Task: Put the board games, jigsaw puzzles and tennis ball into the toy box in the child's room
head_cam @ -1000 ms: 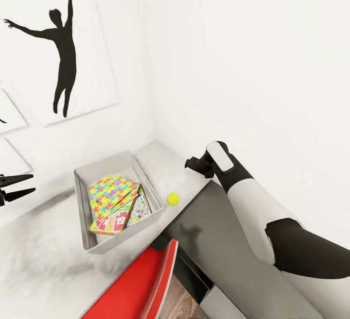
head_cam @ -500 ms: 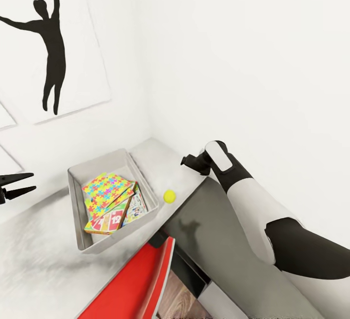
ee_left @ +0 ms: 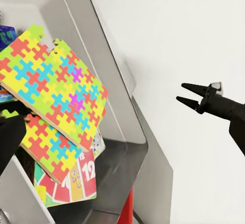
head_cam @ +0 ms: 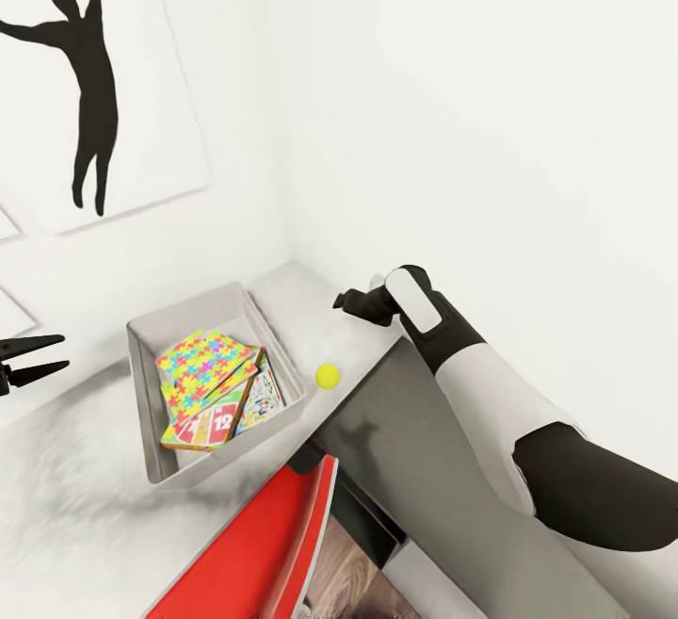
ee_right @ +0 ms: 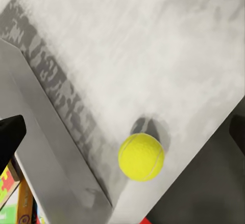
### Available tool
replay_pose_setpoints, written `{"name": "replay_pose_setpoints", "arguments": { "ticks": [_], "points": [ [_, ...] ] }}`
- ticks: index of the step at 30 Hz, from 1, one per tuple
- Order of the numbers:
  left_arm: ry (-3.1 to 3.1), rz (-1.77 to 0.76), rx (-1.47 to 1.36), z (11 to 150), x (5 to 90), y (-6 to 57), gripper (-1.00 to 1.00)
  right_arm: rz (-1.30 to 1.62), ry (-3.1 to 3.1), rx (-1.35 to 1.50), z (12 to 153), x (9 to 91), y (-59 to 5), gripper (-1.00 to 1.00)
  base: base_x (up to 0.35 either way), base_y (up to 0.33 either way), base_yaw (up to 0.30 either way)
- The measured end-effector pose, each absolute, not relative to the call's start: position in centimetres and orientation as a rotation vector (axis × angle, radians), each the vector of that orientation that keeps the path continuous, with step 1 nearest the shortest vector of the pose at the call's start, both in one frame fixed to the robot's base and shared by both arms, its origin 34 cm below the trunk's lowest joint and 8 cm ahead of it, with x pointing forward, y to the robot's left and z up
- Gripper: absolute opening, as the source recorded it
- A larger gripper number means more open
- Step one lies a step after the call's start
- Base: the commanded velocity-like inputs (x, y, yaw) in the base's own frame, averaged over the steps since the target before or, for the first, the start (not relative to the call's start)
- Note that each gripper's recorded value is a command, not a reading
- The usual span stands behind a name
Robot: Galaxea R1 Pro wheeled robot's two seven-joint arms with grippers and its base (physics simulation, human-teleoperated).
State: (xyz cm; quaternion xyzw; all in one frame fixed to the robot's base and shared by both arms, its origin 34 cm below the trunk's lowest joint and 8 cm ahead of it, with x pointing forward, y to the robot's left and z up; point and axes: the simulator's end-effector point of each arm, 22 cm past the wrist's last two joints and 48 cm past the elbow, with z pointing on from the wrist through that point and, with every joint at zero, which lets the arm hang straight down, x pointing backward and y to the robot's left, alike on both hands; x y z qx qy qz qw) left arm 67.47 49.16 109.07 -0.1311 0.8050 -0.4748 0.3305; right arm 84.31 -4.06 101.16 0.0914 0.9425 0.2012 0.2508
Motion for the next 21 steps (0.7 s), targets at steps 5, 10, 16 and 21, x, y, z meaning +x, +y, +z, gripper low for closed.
{"name": "replay_pose_setpoints", "arguments": {
  "ticks": [5,10,16,21],
  "points": [
    [2.112,-1.242,-0.348,108.6,67.5,49.2,1.0,0.541,2.573,0.237,100.5,84.2,-3.9,1.0,0.0,0.0,0.0],
    [2.119,-1.242,-0.354,108.1,67.6,49.2,1.0,0.527,2.584,0.217,99.8,84.1,-3.7,1.0,0.0,0.0,0.0],
    [2.128,-1.243,-0.36,107.5,67.7,49.1,1.0,0.523,2.594,0.213,99.1,84.1,-3.7,1.0,0.0,0.0,0.0],
    [2.134,-1.243,-0.366,107.1,67.8,49.2,1.0,0.515,2.603,0.207,98.4,84.0,-3.6,1.0,0.0,0.0,0.0]
  ]
}}
